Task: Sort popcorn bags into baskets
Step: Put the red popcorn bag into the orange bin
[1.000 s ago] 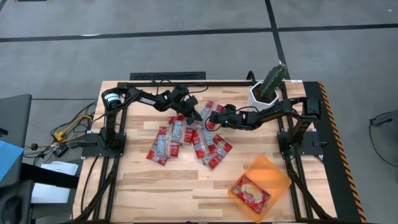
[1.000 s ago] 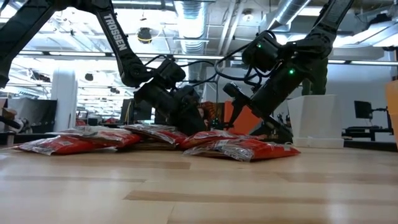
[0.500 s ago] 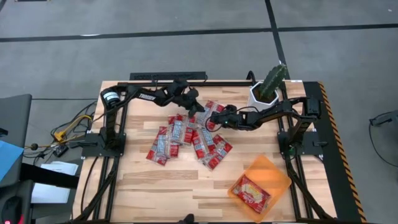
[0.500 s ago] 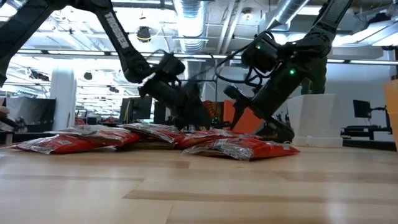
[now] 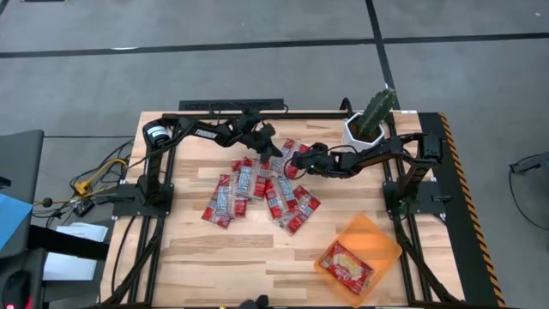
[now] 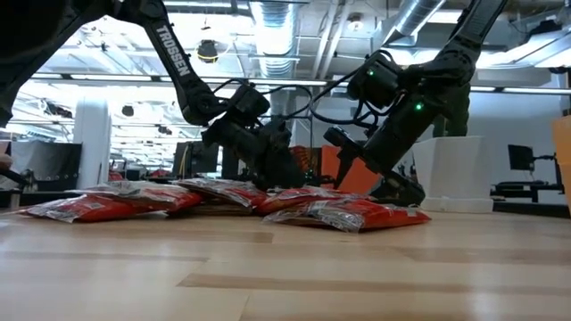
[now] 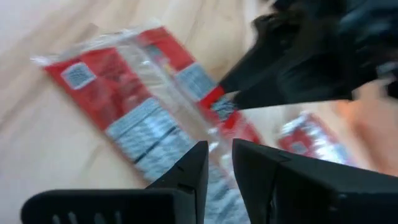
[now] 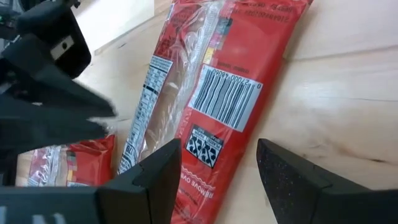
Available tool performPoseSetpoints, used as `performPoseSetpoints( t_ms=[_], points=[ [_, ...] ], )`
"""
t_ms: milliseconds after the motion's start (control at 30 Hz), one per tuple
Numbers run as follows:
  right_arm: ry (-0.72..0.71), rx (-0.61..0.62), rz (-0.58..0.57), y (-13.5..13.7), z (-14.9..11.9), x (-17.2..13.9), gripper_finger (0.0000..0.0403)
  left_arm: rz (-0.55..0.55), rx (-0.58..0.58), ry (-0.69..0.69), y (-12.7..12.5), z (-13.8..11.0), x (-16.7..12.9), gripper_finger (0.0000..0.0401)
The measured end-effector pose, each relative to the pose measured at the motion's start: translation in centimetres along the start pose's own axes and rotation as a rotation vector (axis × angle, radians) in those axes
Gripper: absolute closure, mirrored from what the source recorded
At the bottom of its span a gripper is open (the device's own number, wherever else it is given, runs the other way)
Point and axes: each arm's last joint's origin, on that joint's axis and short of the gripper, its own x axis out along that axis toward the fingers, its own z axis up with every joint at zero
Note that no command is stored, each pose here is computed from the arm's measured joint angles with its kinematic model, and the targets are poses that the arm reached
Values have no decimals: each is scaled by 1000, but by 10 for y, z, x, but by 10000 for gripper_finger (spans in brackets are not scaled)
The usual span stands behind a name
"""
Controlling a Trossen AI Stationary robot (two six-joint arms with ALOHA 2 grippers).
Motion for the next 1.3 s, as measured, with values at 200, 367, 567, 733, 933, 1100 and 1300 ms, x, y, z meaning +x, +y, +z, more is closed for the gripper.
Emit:
performPoseSetpoints(
  t_ms=[200, 367, 567, 733, 933, 1100, 1300],
  points=[
    [-1, -17, -1, 0, 0, 0, 171, -177, -92, 9, 11, 8, -15, 369],
    [3, -22, 1, 0, -1, 0, 171, -230, -28, -53, -12, 35, -40, 398],
    [6, -26, 1, 0, -2, -1, 171, 207, 241, -4, -59, 48, -79, 401],
    [-2, -43, -3, 0, -2, -1, 171, 583, 477, -51, -91, 34, -79, 401],
    [-20, -53, -7, 0, -2, -1, 171, 609, 341, -168, -64, -13, -60, 401],
    [-15, -57, -14, -1, -2, -1, 171, 585, 296, -138, -59, -27, -39, 401],
    [-9, -59, -14, -1, -3, -1, 171, 601, 309, -87, -65, -23, -15, 401]
  ],
)
